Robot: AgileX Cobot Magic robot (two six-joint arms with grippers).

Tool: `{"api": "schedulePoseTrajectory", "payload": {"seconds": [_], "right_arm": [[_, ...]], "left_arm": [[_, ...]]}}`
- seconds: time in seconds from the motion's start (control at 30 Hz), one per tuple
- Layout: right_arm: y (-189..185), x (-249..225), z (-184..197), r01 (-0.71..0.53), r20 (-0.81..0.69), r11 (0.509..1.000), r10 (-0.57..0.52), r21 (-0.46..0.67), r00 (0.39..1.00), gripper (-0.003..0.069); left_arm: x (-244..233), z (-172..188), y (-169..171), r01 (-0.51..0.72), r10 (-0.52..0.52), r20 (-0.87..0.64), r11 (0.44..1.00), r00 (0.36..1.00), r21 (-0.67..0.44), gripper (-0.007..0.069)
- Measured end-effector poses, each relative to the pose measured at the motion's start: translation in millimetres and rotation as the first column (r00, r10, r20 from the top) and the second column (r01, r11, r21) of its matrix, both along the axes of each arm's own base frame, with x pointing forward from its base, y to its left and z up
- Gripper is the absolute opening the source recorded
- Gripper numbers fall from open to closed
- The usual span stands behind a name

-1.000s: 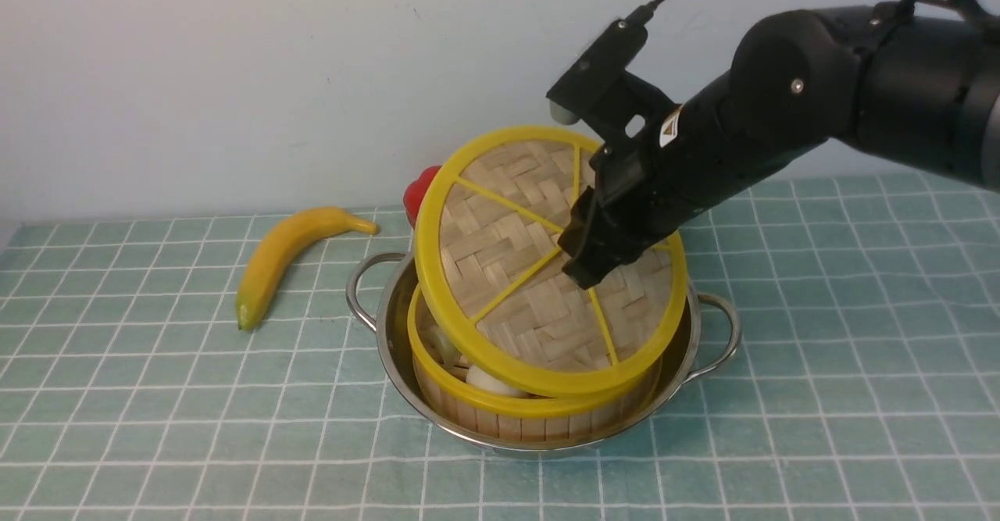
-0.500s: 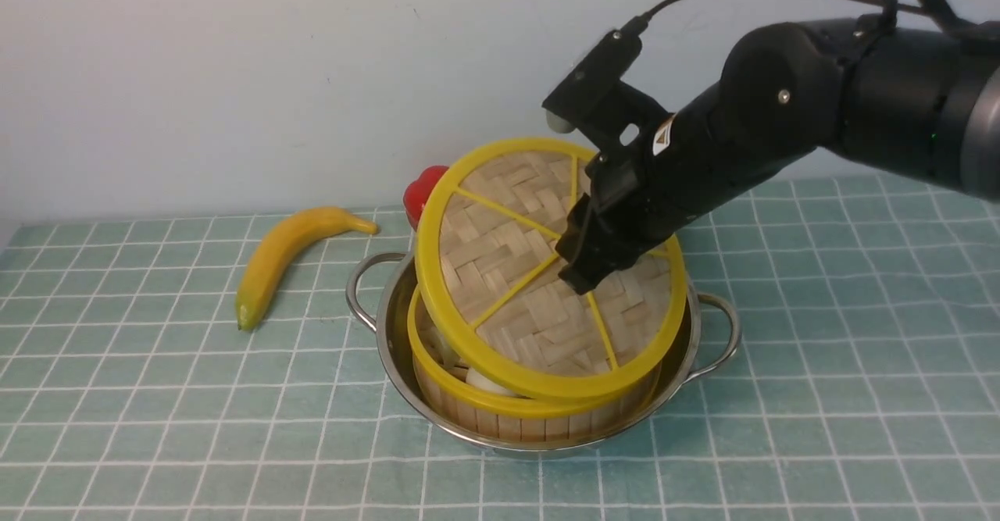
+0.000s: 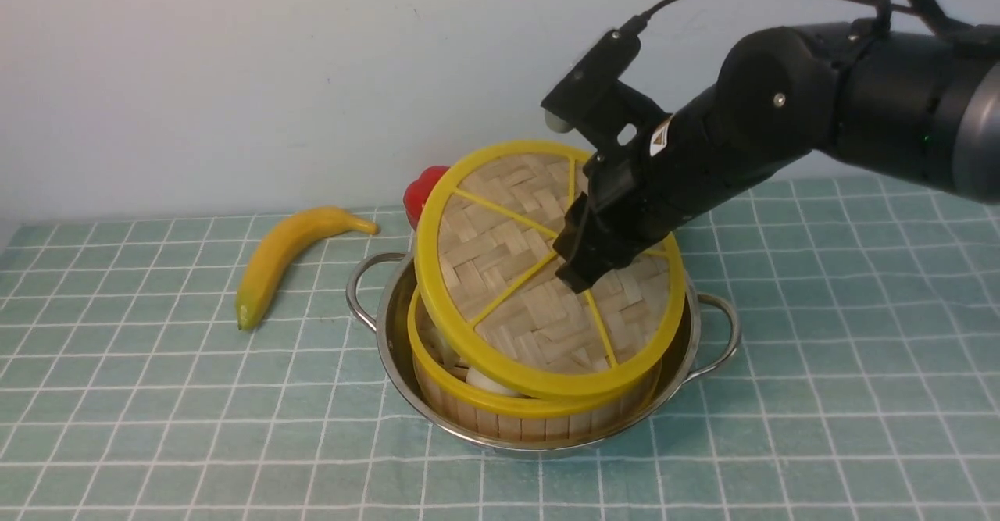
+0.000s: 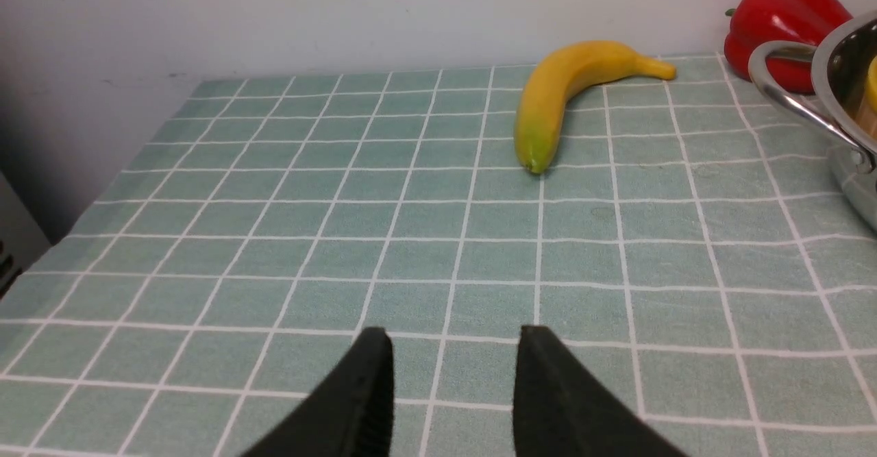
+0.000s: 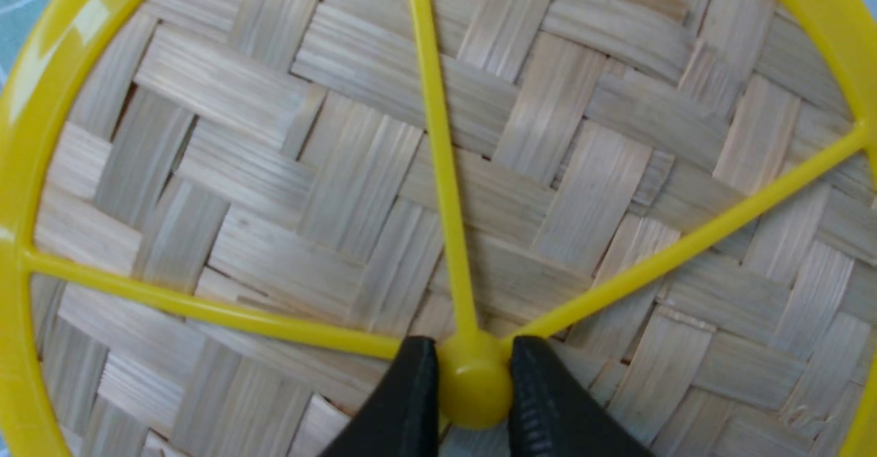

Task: Place the steamer in the pot on the blue tablecloth, and put the lid on the steamer.
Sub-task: 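Place the bamboo steamer lid onto the steamer basket in the pot with the right gripper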

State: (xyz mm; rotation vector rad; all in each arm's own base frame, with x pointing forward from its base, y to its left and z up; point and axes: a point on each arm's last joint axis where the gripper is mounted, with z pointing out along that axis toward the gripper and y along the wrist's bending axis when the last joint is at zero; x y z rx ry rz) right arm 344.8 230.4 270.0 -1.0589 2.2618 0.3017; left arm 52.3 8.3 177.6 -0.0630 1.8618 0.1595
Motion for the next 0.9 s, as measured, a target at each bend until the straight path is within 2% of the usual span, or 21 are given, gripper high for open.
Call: {"api": "schedulePoseTrajectory", "payload": {"seconds": [0.9], "right_arm": [[1.3, 1.3, -0.8, -0.009, 0.012, 1.000, 0.009, 0.006, 1.000, 0.0146]], "left_arm": [[0.0, 0.0, 0.0, 0.000, 0.000, 0.000, 1.000, 1.000, 0.000, 0.0243]]}}
